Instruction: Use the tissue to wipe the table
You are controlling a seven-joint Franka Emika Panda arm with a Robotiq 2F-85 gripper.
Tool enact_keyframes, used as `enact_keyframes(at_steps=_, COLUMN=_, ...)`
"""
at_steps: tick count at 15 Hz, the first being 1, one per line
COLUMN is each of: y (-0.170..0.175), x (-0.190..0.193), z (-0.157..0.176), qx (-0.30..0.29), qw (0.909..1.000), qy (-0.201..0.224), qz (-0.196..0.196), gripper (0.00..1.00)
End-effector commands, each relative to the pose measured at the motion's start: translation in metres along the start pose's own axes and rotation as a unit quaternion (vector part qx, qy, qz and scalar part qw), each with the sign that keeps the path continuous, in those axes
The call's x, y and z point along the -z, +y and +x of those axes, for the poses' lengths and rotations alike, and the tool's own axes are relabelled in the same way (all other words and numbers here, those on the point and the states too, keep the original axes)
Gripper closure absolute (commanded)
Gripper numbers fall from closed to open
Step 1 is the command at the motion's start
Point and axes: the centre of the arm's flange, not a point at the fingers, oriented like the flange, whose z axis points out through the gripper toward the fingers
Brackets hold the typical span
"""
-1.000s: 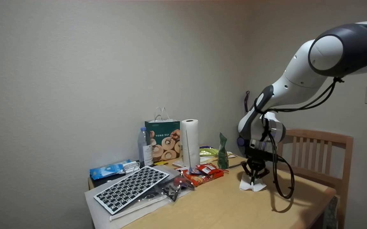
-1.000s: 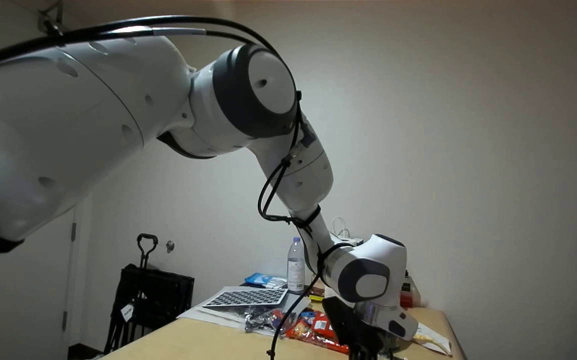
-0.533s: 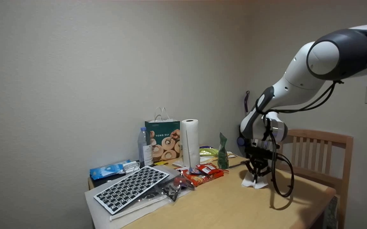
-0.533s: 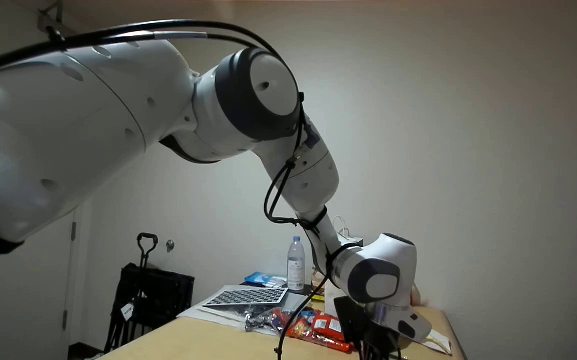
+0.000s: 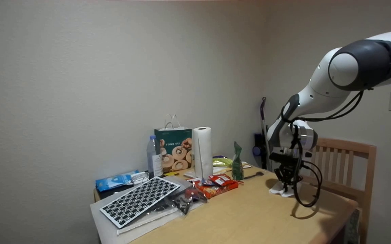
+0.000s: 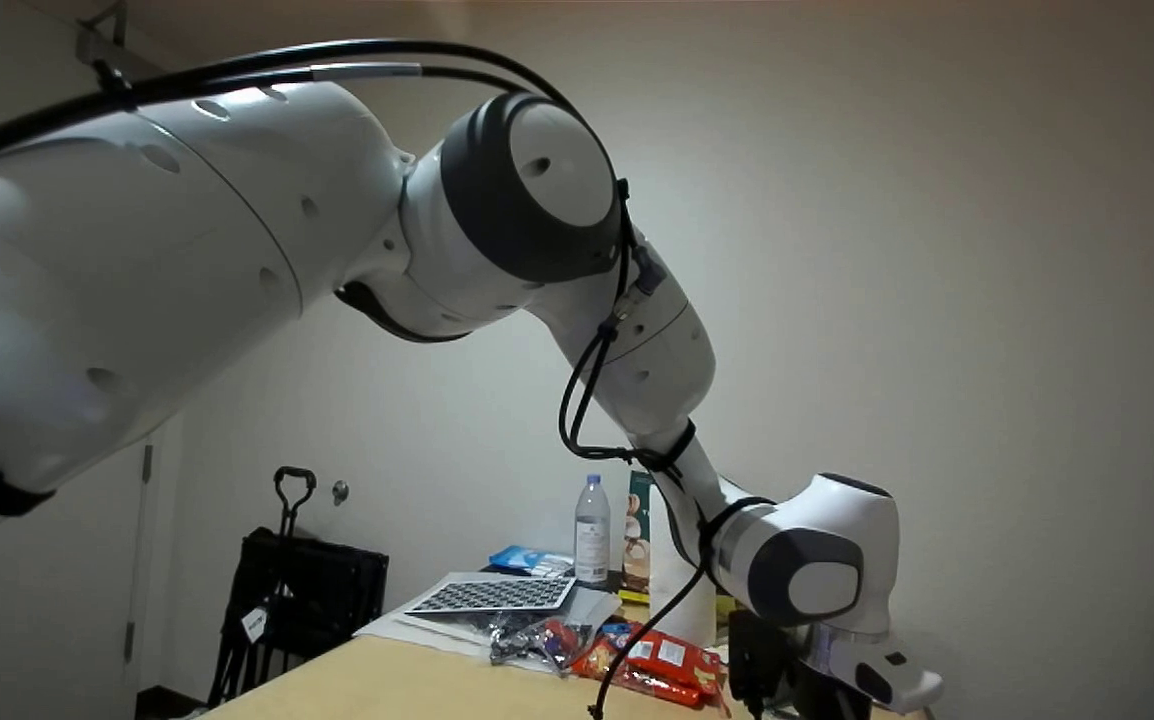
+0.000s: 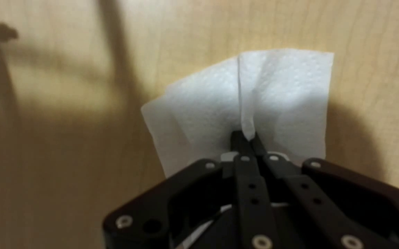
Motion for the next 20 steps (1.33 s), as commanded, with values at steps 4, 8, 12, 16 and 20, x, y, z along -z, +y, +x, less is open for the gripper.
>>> enact_keyframes(at_steps=4, y=-0.003, x=0.001, z=0.031, qx=-0.053, qw=0.9980, qy=0.035, qz=0.005, gripper=1.00)
enact_keyframes(at_steps=8, y=0.020, x=0.005, z=0.066, qx=-0.126, qw=0.9912, qy=0.040, qz=0.002, gripper=1.00)
enact_keyframes(at_steps=12, y=0.024, x=0.009, z=0.066, qx=-0.111, qw=0.9930, qy=0.041, qz=0.006, gripper=1.00)
enact_keyframes(at_steps=16, y=0.005, x=0.023, z=0.025, qx=-0.032, qw=0.9994, qy=0.013, qz=0.004, gripper=1.00)
enact_keyframes(at_steps=20, y=-0.014, x=0.030, z=-0.010, qx=0.025, qw=0.9994, qy=-0.025, qz=0.003, gripper=1.00)
